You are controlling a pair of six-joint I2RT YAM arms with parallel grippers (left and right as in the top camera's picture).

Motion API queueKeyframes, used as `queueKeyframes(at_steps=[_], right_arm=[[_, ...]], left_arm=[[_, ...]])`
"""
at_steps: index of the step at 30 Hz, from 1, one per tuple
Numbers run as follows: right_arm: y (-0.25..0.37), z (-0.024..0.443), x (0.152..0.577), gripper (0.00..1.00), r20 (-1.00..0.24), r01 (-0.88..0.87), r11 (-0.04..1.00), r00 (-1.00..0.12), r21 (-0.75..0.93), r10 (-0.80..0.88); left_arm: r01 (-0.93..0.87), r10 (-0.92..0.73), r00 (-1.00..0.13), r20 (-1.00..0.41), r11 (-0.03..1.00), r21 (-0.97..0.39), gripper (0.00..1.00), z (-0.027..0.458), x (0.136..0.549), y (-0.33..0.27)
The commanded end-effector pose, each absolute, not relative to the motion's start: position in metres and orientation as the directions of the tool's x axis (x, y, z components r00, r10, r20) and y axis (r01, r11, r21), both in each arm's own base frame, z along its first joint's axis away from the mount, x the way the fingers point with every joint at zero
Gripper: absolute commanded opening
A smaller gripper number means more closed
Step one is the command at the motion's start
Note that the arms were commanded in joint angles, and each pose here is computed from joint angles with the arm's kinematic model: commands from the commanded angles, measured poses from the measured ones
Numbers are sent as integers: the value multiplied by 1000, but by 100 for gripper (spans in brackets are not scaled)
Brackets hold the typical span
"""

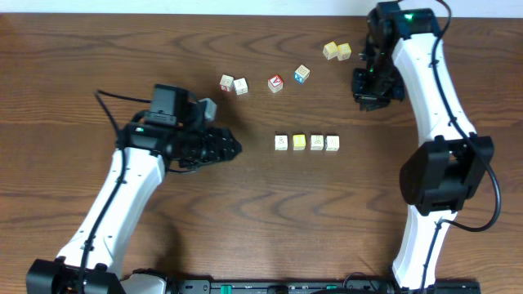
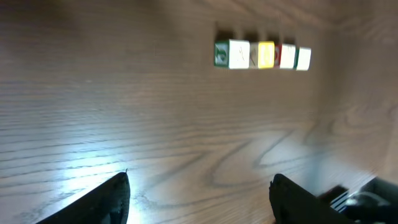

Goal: Lift 4 blocks
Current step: 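Bring the left gripper to the row's left end and right gripper to its right end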

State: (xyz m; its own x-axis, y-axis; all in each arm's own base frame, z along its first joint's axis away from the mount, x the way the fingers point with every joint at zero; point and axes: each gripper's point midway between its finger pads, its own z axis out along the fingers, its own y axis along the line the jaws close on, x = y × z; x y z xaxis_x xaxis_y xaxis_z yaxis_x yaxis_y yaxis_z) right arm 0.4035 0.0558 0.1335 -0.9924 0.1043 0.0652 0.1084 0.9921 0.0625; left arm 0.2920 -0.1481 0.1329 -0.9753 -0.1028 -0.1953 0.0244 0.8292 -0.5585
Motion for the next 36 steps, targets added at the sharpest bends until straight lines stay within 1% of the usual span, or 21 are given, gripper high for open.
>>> queueKeyframes(at_steps=[1,4,5,6,9,10,11,12,14,16,19,24,31,33,36], right_arm=[[49,130,399,12,105,146,980,-986,132,132],[57,123,392,10,150,122,963,-985,239,88],[59,119,388,5,168,119,957,-983,263,76],[59,114,385,2,186,124,955,-980,268,75],[58,95,376,1,224,131,955,-972,267,71],[58,88,375,1,229,135,953,-971,270,73],[59,81,373,1,237,141,950,-969,279,74],[60,76,372,1,243,147,946,-967,290,76],[65,62,368,1,257,159,931,-964,330,74],[68,53,364,1,262,159,917,-963,367,62],[64,39,358,1,281,191,903,-956,384,82],[47,27,348,1,296,202,896,-951,395,85],[34,27,350,1,302,267,859,-943,437,139],[36,27,352,1,294,266,852,-946,451,140],[40,29,353,1,294,267,843,-946,467,137]], left_arm=[[45,-68,-977,-201,859,-509,79,125,287,-154],[65,-40,-976,-213,885,-461,79,119,284,-156],[69,-34,-976,-216,889,-452,79,118,283,-157],[65,-36,-976,-213,891,-449,79,118,282,-158],[26,-68,-979,-191,892,-451,79,115,282,-159],[11,-80,-980,-181,891,-453,74,114,282,-159],[-8,-95,-981,-168,891,-454,66,112,282,-159],[-19,-103,-982,-159,891,-454,53,111,282,-159],[-52,-127,-983,-135,889,-454,32,104,284,-160],[-97,-161,-981,-104,885,-454,15,96,288,-161],[-148,-197,-978,-63,878,-456,7,81,294,-164],[-133,-187,-980,-73,877,-461,8,67,306,-169],[-48,-192,-951,-242,866,-497,7,77,347,-175],[-62,-219,-943,-250,856,-513,7,75,355,-178],[-97,-246,-943,-225,849,-520,7,62,362,-178]])
